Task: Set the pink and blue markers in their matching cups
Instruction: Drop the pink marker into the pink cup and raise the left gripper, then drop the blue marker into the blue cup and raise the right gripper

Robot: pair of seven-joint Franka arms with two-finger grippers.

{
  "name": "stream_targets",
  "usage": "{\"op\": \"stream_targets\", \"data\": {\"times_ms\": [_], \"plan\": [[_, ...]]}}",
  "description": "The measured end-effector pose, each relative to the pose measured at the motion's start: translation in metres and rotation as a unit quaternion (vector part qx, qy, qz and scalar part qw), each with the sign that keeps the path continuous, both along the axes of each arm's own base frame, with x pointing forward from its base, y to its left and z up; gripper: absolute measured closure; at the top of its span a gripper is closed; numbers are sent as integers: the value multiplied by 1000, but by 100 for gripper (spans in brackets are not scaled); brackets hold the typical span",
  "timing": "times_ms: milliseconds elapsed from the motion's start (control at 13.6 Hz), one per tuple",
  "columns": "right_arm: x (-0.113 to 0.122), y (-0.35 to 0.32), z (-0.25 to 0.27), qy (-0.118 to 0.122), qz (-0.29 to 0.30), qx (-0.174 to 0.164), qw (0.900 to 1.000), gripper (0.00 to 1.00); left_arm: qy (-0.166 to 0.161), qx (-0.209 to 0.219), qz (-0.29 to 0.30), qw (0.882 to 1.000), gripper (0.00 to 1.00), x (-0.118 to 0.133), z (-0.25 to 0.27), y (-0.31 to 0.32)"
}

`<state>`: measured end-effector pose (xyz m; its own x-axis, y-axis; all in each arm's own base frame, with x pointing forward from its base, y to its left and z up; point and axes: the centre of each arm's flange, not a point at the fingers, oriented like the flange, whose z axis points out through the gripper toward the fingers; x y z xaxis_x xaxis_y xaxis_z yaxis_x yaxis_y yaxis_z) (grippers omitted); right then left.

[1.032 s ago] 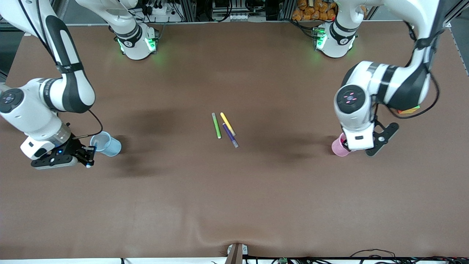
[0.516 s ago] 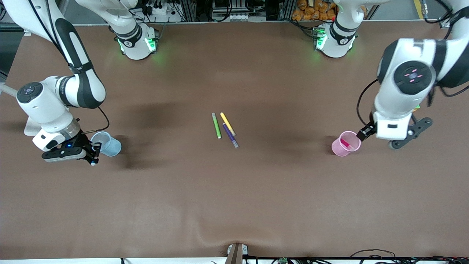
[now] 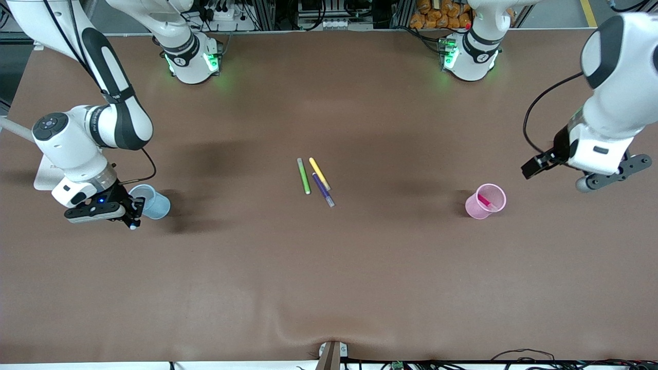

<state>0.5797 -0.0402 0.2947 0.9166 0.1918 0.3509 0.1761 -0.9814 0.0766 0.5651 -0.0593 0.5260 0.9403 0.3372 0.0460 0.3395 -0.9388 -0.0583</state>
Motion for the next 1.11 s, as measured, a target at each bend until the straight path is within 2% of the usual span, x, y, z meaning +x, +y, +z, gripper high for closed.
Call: {"op": "stream_targets", "data": {"times_ms": [221,295,590,664,811,959,1106], "plan": [[-2,-1,-2,2,-1,0,1000,82,2,-4,-23,1000,8,-9,21,-3],[-2,-2,-2,2,-1,0,1000,76,5,-3,-35,999,8,-12,29,-3],[-1,-6,-1,2,-6,0,1000,35,13,-2,-85,996,8,-19,62,21],[1,-7,1,6,-6,1,1000,23,12,-2,-94,995,5,-22,68,27],[12,-9,18,42,-6,7,999,3,8,-3,-104,995,4,-27,77,32],[31,-14,60,84,-9,17,996,0,3,-3,-108,994,3,-33,87,34],[44,-18,107,108,-28,27,993,0,0,-5,-109,994,3,-39,97,38]]}}
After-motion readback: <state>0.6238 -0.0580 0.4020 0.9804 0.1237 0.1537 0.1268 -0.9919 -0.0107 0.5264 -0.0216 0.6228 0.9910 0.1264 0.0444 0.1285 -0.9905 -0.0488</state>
